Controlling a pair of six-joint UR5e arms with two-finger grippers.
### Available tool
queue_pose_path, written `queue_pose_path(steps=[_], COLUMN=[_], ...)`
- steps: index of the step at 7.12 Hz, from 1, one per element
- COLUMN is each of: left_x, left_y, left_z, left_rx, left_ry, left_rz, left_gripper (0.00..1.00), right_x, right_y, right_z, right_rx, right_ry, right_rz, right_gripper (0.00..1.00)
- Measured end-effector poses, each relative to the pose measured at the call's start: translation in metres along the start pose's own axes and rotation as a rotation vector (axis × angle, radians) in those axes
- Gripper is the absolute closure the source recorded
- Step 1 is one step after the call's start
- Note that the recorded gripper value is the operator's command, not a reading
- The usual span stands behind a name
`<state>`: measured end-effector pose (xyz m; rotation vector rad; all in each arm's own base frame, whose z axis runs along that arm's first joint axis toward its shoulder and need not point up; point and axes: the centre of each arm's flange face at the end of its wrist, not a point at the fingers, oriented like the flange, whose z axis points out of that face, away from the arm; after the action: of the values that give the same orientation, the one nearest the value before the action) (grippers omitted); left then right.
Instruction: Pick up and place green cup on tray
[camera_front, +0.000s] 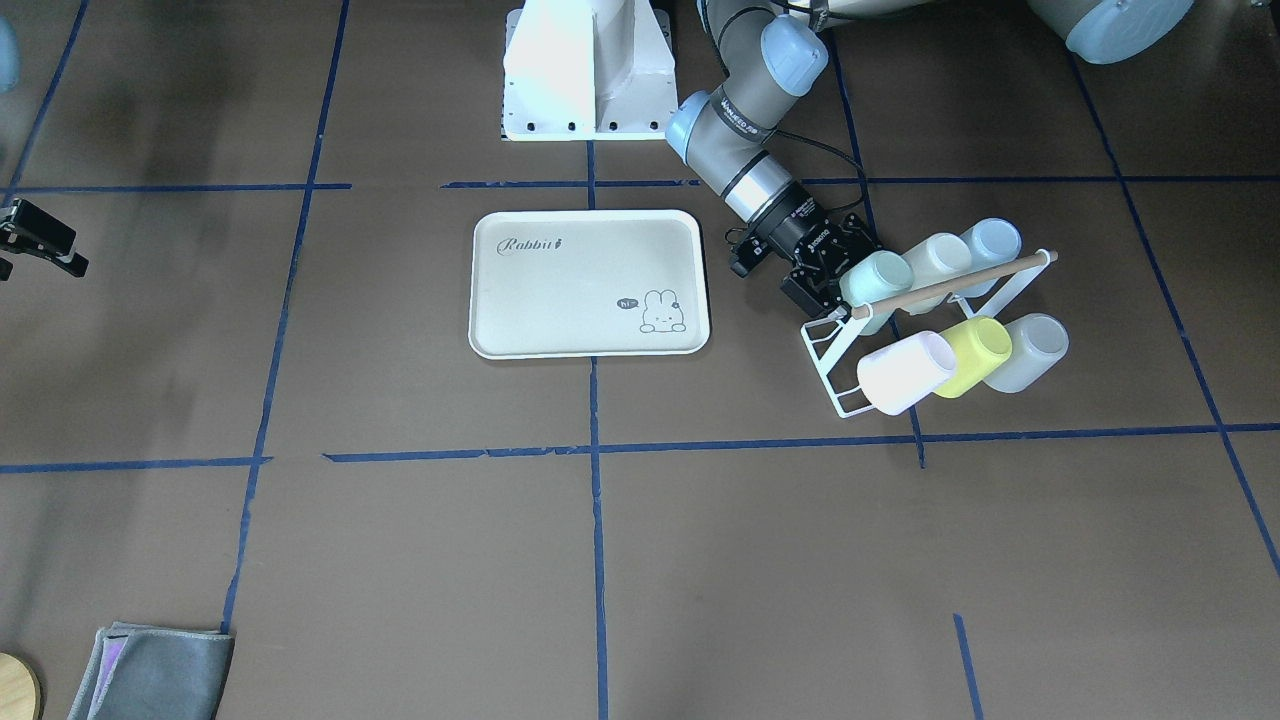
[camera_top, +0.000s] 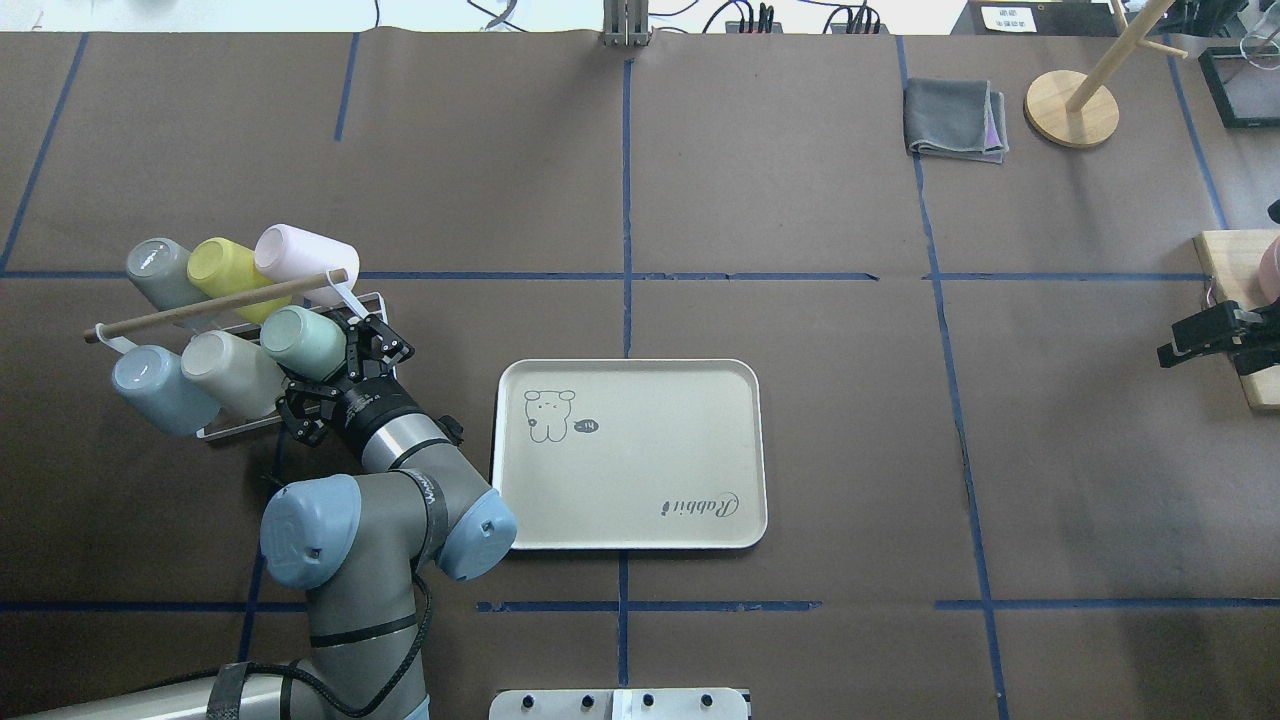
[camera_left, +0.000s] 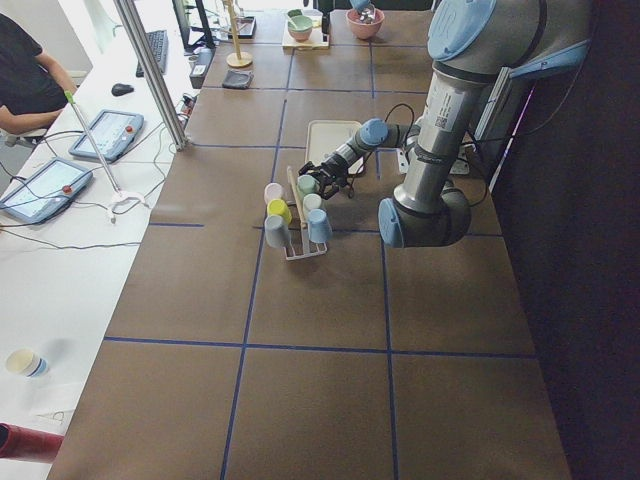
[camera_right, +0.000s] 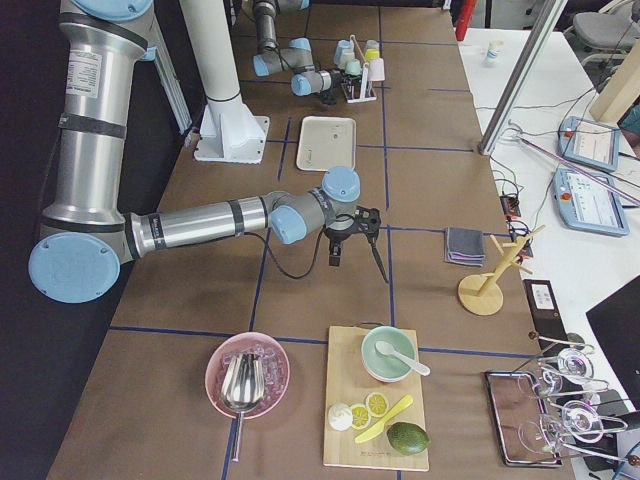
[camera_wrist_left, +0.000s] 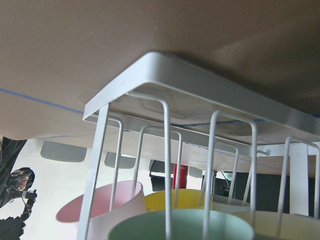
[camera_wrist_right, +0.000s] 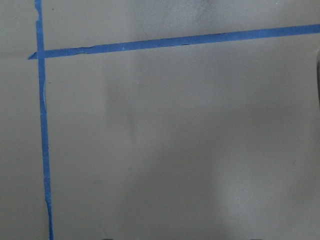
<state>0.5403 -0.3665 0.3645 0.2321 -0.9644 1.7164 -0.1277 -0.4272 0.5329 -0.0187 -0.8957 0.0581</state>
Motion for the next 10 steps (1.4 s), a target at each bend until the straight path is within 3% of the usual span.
queue_pose_path(steps=[2, 5, 8, 10], left_x=[-0.005, 0.001, 0.01, 0.006], left_y=[0.013, 0.062, 0.11, 0.137], left_z=[0.0, 0.002, -0.019, -0.035], left_rx=[0.005, 0.028, 0.056, 0.104], left_ry=[-0.002, -0.012, -0.03, -0.049], left_rz=[-0.026, -0.088, -0.119, -0.192], left_gripper=[0.31, 0.31, 0.32, 0.32], right_x=[0.0, -0.001, -0.001, -0.001], right_y=[-0.001, -0.001, -0.001, -0.002], right_z=[0.0, 0.0, 0.0, -0.001], right_rx=[0.001, 0.002, 0.002, 0.003], right_ry=[0.0, -0.001, -0.001, -0.002], right_rz=[0.001, 0.001, 0.001, 0.001], right_gripper=[0.06, 0.06, 0.06, 0.06])
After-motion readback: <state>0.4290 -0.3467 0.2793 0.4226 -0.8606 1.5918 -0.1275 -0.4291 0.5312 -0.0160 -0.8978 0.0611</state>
